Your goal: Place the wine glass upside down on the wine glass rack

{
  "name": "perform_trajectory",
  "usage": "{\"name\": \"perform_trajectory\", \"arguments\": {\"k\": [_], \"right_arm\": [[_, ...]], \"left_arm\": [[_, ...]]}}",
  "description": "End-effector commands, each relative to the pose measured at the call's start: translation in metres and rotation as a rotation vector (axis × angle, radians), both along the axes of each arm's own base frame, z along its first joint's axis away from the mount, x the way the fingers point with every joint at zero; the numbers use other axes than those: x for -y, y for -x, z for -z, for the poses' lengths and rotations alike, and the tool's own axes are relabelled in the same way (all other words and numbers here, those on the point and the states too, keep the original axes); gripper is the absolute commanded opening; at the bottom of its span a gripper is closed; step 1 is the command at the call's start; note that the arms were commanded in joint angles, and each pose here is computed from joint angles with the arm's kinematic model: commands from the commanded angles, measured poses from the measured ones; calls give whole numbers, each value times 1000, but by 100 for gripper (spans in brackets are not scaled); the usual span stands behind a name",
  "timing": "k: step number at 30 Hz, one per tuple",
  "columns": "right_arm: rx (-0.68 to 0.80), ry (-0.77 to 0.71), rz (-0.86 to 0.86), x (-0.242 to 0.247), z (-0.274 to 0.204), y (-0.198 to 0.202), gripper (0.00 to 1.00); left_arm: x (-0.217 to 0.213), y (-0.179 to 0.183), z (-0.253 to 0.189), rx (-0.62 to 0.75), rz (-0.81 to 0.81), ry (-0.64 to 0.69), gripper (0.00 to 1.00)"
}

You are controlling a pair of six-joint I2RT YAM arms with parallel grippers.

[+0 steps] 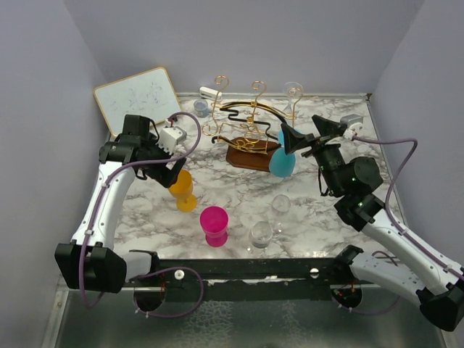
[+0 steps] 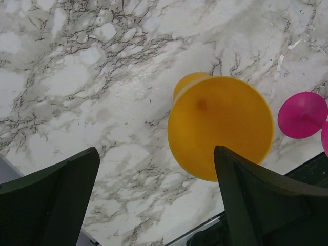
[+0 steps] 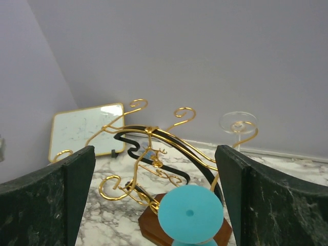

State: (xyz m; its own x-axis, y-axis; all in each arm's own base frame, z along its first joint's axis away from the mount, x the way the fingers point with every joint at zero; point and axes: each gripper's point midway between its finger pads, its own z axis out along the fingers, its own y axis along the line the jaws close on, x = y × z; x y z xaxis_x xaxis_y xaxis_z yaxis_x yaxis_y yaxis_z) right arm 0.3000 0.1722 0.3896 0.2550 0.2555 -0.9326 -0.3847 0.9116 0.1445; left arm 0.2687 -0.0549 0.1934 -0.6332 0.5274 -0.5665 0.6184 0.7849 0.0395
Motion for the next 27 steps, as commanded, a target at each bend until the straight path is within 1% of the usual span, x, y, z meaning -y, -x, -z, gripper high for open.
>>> {"name": "perform_trajectory", "arguments": {"k": [1, 4, 7, 11, 16, 19, 22, 25, 27], "right_arm": [[-15, 35, -140, -21, -24, 14, 100], [26, 20, -153, -22, -43, 17, 100], [51, 12, -136, -19, -49, 16, 100], [62, 2, -108, -16, -48, 13, 100], [48, 24, -109, -20, -41, 8, 100], [49, 36, -101, -20, -39, 6, 100], [51, 45, -94, -19, -37, 5, 100], [45, 50, -83, -17, -34, 4, 100], [41, 52, -74, -15, -32, 4, 100]], "left_arm": [[7, -7, -3, -8, -1, 44, 95], [4, -12, 1, -13, -21, 33, 93], [3, -16, 2, -11, -28, 32, 92], [4, -17, 9, -26, -35, 41, 90], [4, -18, 25, -60, -38, 36, 86], [3, -20, 26, -67, -38, 33, 85], [5, -24, 14, -54, -37, 43, 85], [13, -22, -9, -25, 2, 85, 84], [12, -20, -10, -31, 0, 81, 84]]}}
